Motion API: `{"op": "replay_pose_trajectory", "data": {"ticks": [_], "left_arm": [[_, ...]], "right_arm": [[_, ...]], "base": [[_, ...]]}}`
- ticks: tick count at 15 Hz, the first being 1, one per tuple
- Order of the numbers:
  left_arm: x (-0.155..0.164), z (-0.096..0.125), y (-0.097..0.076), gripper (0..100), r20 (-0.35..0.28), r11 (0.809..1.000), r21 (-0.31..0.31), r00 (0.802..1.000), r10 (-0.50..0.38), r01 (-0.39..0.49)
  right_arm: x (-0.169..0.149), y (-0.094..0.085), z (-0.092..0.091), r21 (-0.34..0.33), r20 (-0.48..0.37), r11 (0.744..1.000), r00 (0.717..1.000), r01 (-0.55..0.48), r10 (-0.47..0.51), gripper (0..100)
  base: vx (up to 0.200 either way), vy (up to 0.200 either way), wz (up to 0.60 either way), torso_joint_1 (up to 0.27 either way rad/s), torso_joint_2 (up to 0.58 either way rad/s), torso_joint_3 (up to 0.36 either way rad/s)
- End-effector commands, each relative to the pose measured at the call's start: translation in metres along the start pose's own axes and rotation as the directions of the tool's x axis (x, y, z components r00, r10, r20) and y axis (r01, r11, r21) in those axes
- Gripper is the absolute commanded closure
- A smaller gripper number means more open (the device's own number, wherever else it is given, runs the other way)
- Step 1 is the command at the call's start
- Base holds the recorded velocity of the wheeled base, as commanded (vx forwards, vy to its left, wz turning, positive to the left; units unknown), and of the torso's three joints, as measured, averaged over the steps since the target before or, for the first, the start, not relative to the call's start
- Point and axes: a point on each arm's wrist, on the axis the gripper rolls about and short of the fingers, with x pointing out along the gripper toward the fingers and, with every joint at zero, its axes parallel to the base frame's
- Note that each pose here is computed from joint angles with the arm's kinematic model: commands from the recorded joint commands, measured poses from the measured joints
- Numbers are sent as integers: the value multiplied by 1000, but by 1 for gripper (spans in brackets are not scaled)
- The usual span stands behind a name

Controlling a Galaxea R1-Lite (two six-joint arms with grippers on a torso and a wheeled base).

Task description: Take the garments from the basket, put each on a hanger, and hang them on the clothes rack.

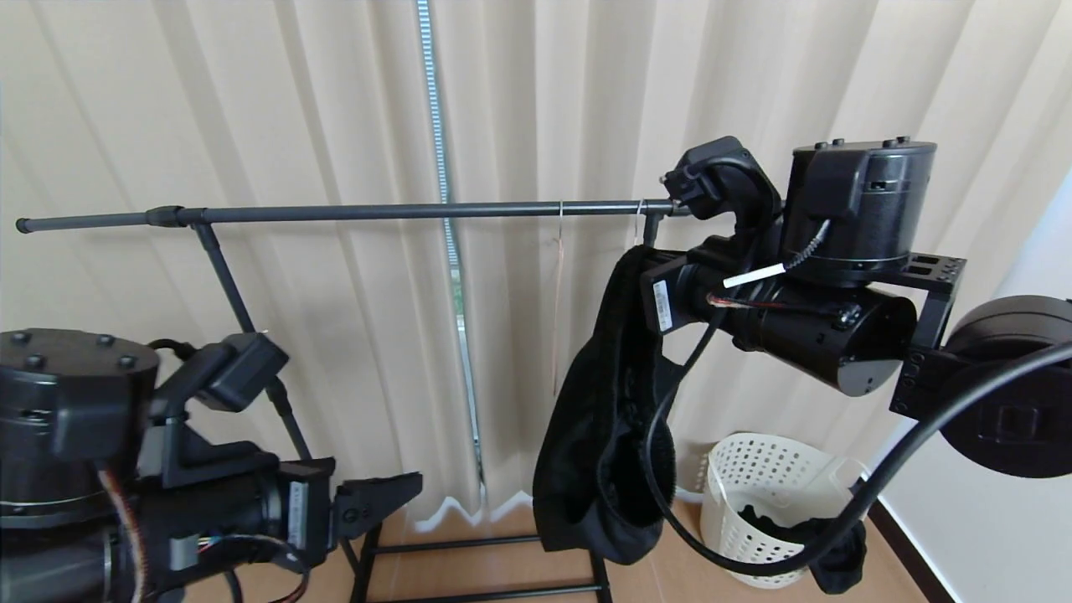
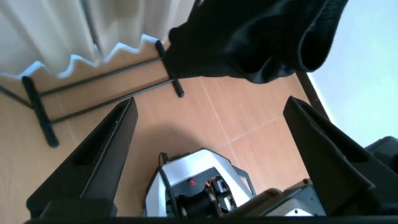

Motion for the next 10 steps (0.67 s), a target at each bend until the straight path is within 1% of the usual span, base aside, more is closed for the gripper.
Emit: {"op": "replay_pose_trajectory", "data": {"ticks": [1,2,4,5,7,9,10], "left_arm": [[41,-3,-12,0,-70,999,29,997,-20,22],[44,-3,-16,0,-67,998,37,997,-46,48],[60,-7,-35,0,-98,993,63,991,-92,98],[65,-3,-48,0,-90,988,79,988,-124,131],[71,4,-59,0,-63,988,88,990,-123,128],[80,2,-67,0,-69,992,42,991,-116,119],[86,2,-69,0,-55,996,14,995,-86,87]], "right_arm": [[12,15,1,-9,-2,1000,1000,-21,21,100],[10,21,6,-10,4,1000,1000,-18,18,100],[11,32,3,-15,0,1000,1000,8,-8,100],[10,37,2,-16,-5,999,999,40,-40,100],[7,37,4,-10,-2,998,998,62,-62,100],[4,36,5,-8,0,996,996,84,-84,100],[3,36,7,-6,3,995,995,101,-101,100]], "base": [[0,0,0,0,0,0],[0,0,0,0,0,0],[0,0,0,0,0,0],[0,0,0,0,0,0],[0,0,0,0,0,0],[0,0,0,0,0,0],[0,0,0,0,0,0]]}}
